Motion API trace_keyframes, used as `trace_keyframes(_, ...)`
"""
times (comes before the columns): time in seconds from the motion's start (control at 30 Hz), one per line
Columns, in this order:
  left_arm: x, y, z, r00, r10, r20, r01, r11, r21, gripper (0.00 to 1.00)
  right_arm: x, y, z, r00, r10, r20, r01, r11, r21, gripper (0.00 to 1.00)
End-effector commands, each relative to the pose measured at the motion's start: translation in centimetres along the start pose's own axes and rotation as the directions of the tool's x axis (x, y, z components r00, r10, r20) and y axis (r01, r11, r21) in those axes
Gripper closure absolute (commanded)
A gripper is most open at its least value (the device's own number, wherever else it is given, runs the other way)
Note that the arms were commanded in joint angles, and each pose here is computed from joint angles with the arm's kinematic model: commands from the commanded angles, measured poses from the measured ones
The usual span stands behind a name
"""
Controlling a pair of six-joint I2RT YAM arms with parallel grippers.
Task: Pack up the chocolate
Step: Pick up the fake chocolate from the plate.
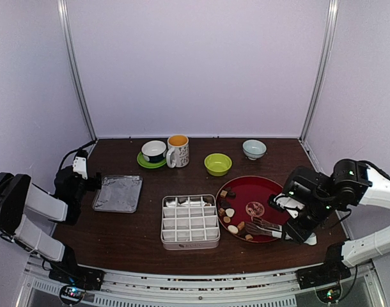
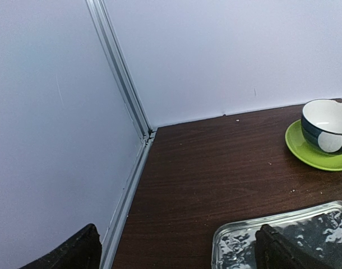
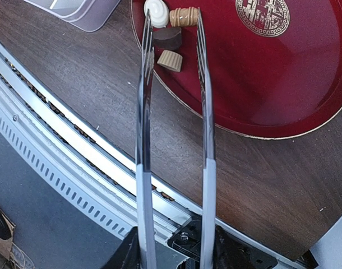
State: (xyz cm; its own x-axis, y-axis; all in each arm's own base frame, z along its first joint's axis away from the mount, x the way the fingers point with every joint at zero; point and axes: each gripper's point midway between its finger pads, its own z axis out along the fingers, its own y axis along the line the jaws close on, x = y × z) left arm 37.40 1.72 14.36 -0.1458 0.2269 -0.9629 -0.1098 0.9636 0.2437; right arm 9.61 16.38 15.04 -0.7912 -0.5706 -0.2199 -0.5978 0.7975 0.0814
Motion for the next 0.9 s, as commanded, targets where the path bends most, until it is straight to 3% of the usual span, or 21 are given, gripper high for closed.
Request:
trace_keyframes(0.0,-2.0,0.7,0.2,0.997,-0.013,0.072,0.015,1.0,-0.022,0.02,-0.5,0.0,0.0,1.0,0.015,0.014,-0.015,1.0,0.004,0.61)
trace_keyframes(0.87,-2.0,0.7,0.2,0.997,-0.014,0.073,0.016,1.0,-0.022,0.02,0.0,0.3,1.3,0.998,-0.003,-0.065,0.002,1.0,-0.016,0.6)
